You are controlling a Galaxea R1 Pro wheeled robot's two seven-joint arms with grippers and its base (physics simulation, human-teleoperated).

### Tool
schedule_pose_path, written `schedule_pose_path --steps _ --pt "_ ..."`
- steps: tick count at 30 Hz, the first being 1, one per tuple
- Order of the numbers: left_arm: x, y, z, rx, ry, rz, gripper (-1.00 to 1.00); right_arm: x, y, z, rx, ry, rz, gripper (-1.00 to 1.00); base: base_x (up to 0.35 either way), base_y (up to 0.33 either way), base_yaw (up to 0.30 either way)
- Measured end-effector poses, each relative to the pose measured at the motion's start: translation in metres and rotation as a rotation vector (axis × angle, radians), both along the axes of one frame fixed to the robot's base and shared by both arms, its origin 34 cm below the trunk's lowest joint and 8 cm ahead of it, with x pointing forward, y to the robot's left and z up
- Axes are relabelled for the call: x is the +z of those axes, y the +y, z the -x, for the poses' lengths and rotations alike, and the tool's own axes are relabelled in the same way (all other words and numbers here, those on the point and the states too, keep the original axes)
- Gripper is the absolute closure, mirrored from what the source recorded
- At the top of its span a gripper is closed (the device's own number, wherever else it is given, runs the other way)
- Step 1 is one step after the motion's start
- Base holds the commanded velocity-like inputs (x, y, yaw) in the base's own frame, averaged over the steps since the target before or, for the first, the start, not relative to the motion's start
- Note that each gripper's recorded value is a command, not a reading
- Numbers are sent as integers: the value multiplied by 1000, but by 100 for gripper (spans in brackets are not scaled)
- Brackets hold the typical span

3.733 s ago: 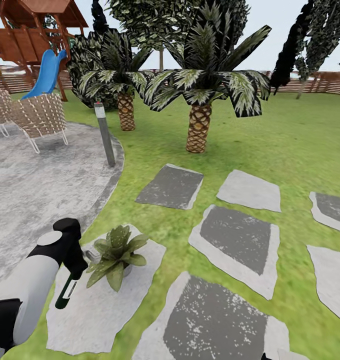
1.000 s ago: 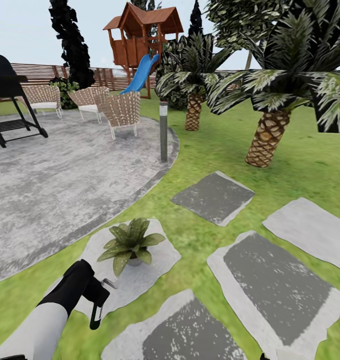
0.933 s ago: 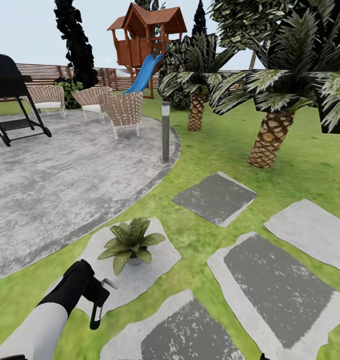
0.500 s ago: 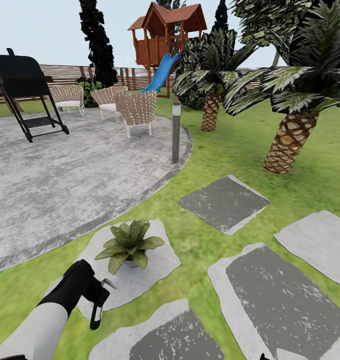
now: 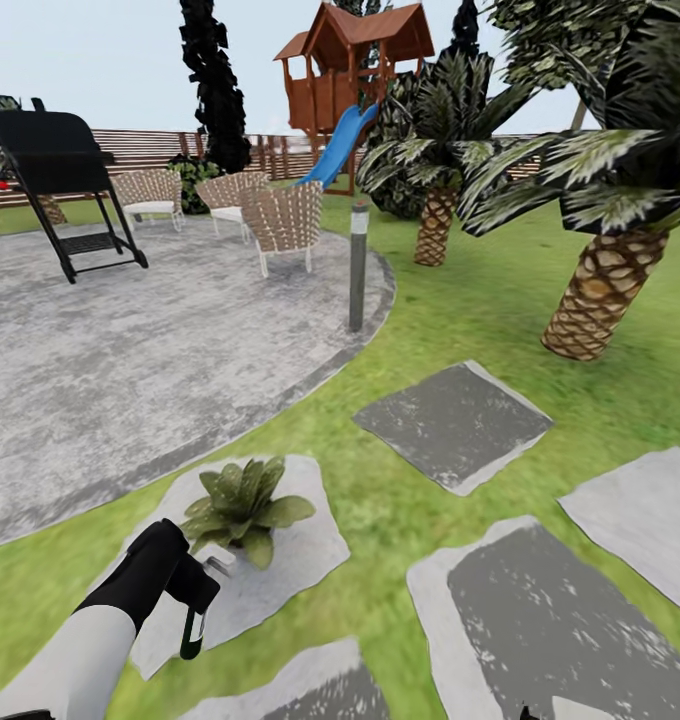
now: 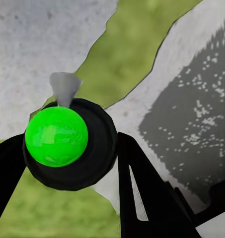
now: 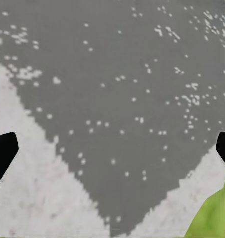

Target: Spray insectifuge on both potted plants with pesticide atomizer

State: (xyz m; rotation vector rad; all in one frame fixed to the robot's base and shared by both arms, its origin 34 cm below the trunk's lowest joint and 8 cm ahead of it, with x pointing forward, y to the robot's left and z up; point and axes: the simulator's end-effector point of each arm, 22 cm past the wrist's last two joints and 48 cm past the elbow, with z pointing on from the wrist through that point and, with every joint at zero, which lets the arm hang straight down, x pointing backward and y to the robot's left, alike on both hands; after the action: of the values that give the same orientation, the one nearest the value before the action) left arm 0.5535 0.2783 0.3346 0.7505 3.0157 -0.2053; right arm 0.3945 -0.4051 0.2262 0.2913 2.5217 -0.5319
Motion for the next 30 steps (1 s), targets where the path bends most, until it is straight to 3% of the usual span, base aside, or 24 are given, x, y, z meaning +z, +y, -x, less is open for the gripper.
schedule_pose_path --steps 6,14,16,18,23,30 --pt "0 0 0 0 0 0 100 0 0 0 0 0 0 -100 201 -178 276" --pt "3 -27 -2 -19 9 40 100 0 -1 0 1 0 0 -100 10 -9 206" --pt "5 -29 2 -15 31 56 100 0 -2 0 1 0 2 -100 0 0 23" --pt "8 -31 13 16 93 75 100 1 -5 0 0 1 6 -100 0 0 5" --pt "8 -27 19 5 122 44 100 1 -7 0 1 1 9 -100 0 0 1" --pt "7 -27 21 0 126 40 100 1 -3 0 0 -1 3 -100 0 0 138"
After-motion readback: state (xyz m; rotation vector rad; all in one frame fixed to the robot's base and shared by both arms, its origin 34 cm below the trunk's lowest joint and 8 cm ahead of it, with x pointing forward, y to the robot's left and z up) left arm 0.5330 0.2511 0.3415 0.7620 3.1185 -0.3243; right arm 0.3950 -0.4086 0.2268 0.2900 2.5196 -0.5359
